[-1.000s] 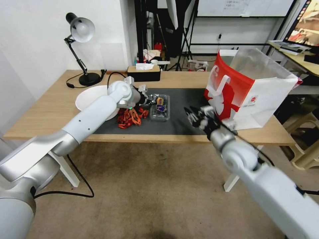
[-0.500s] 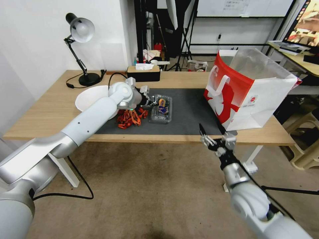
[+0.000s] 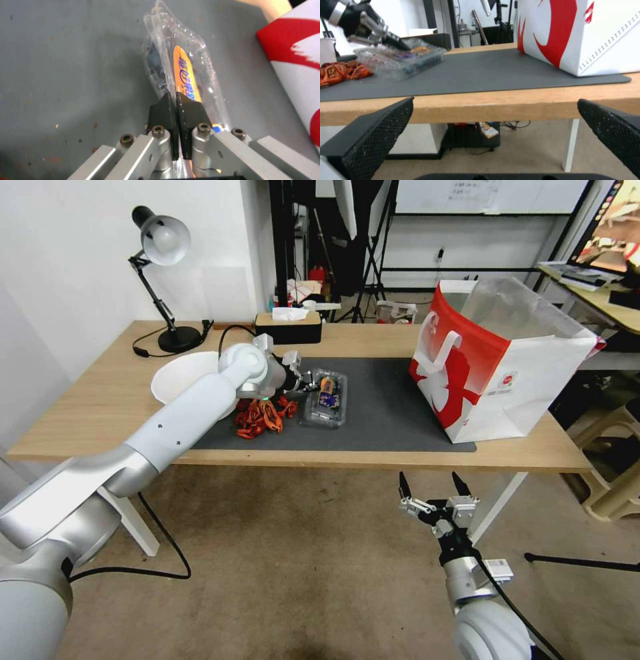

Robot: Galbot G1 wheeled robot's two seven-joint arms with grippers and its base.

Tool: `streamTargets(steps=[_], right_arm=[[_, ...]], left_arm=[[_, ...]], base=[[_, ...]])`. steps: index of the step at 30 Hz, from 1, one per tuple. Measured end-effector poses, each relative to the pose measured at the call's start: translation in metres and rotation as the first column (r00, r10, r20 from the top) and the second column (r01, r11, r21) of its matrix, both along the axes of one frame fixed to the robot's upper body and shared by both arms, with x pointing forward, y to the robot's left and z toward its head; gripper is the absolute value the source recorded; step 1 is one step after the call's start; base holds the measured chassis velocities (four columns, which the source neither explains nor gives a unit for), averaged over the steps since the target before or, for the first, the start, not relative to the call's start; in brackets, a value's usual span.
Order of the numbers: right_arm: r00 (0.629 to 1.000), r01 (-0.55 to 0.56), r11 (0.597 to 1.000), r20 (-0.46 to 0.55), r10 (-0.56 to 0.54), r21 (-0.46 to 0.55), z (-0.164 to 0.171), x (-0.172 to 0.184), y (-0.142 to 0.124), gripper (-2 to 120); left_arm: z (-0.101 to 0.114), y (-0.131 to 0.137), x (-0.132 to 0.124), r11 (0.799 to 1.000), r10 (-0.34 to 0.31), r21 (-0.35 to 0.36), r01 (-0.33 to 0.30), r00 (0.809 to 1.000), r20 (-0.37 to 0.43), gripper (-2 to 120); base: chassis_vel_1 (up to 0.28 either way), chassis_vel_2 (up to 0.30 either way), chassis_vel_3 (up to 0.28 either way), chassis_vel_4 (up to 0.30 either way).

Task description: Close the takeout container lid, then place the container into the takeout bag.

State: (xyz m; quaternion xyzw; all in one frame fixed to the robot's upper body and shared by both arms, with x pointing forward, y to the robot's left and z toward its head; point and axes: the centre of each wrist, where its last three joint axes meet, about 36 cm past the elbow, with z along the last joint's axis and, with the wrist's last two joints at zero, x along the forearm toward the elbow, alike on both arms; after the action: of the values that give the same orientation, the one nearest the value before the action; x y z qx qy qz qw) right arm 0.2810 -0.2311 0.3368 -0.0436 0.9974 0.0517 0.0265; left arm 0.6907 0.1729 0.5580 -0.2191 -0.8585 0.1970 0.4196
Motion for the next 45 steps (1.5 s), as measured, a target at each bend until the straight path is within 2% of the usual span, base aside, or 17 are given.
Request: streamTargets(steps=[2, 5, 7, 9, 10, 13, 15, 17, 18, 20, 29, 32, 37, 40, 41, 44, 45], right_arm=[[1.000, -0.001, 1.000, -0.003, 0.001, 0.000, -0.001, -0.001, 0.001, 113], [1.000, -0.009, 1.000, -0.003, 0.009, 0.000, -0.002, -0.002, 0.003, 108], [1.000, -0.011, 1.000, -0.003, 0.011, -0.001, -0.002, -0.002, 0.003, 107], [1.000, -0.017, 1.000, 0.000, 0.017, -0.001, -0.001, -0.002, 0.004, 102], [1.000, -0.017, 1.000, 0.000, 0.017, -0.001, -0.001, -0.002, 0.004, 102], [1.000, -0.021, 1.000, 0.004, 0.021, -0.001, 0.001, -0.001, 0.007, 100], [1.000, -0.022, 1.000, 0.004, 0.022, -0.001, 0.001, 0.000, 0.007, 100], [1.000, -0.024, 1.000, 0.005, 0.024, -0.003, 0.002, 0.000, 0.007, 100], [1.000, -0.024, 1.000, 0.005, 0.024, -0.003, 0.002, 0.000, 0.007, 100], [1.000, -0.024, 1.000, 0.004, 0.024, -0.001, 0.003, 0.001, 0.009, 100], [1.000, -0.026, 1.000, 0.006, 0.026, 0.003, 0.004, 0.002, 0.012, 100], [1.000, -0.023, 1.000, 0.006, 0.023, 0.000, 0.004, 0.004, 0.013, 100], [1.000, -0.021, 1.000, 0.004, 0.021, -0.003, 0.007, 0.005, 0.012, 100], [1.000, -0.022, 1.000, 0.001, 0.022, -0.003, 0.008, 0.004, 0.011, 100], [1.000, -0.022, 1.000, 0.001, 0.022, -0.003, 0.008, 0.004, 0.011, 100], [1.000, -0.021, 1.000, -0.002, 0.021, -0.004, 0.009, 0.003, 0.011, 100], [1.000, -0.021, 1.000, -0.002, 0.021, -0.004, 0.009, 0.003, 0.011, 100]], left_arm=[[0.005, -0.001, 0.001, 1.000, 0.000, -0.004, 0.001, 1.000, 0.007, 0], [0.026, -0.003, 0.007, 1.000, 0.000, -0.025, 0.000, 0.999, 0.035, 0], [0.031, -0.004, 0.008, 1.000, 0.001, -0.030, 0.000, 0.999, 0.042, 0], [0.050, -0.006, 0.011, 0.999, -0.001, -0.050, 0.004, 0.998, 0.067, 0], [0.050, -0.006, 0.011, 0.999, -0.001, -0.050, 0.004, 0.998, 0.067, 0], [0.081, -0.012, 0.016, 0.996, 0.002, -0.086, 0.008, 0.994, 0.111, 0], [0.087, -0.014, 0.017, 0.996, 0.002, -0.093, 0.009, 0.993, 0.122, 0], [0.113, -0.021, 0.018, 0.993, 0.005, -0.121, 0.015, 0.986, 0.167, 0], [0.113, -0.021, 0.018, 0.993, 0.005, -0.121, 0.015, 0.986, 0.167, 0], [0.140, -0.030, 0.020, 0.988, 0.015, -0.156, 0.019, 0.977, 0.211, 0], [0.174, -0.048, 0.017, 0.982, 0.011, -0.184, 0.043, 0.958, 0.286, 0], [0.207, -0.095, -0.005, 0.970, -0.069, -0.194, 0.147, 0.930, 0.362, 0], [0.220, -0.126, -0.015, 0.959, -0.110, -0.202, 0.200, 0.916, 0.386, 0], [0.231, -0.159, -0.023, 0.948, -0.138, -0.210, 0.240, 0.902, 0.408, 0], [0.231, -0.159, -0.023, 0.948, -0.138, -0.210, 0.240, 0.902, 0.408, 0], [0.245, -0.193, -0.027, 0.935, -0.156, -0.228, 0.270, 0.894, 0.420, 0], [0.245, -0.193, -0.027, 0.935, -0.156, -0.228, 0.270, 0.894, 0.420, 0]], base=[[0.000, 0.000, 0.000, 0.000], [0.000, 0.000, 0.000, 0.000], [0.000, 0.000, 0.000, 0.000], [0.000, 0.000, 0.000, 0.000], [0.000, 0.000, 0.000, 0.000], [0.000, 0.000, 0.000, 0.000], [0.000, 0.000, 0.000, 0.000], [0.000, 0.000, 0.000, 0.000], [0.000, 0.000, 0.000, 0.000], [0.000, 0.000, 0.000, 0.000], [0.000, 0.000, 0.000, 0.000], [0.000, 0.000, 0.000, 0.000], [0.000, 0.000, 0.000, 0.000], [0.000, 0.000, 0.000, 0.000], [0.000, 0.000, 0.000, 0.000], [0.000, 0.000, 0.000, 0.000], [0.000, 0.000, 0.000, 0.000]])
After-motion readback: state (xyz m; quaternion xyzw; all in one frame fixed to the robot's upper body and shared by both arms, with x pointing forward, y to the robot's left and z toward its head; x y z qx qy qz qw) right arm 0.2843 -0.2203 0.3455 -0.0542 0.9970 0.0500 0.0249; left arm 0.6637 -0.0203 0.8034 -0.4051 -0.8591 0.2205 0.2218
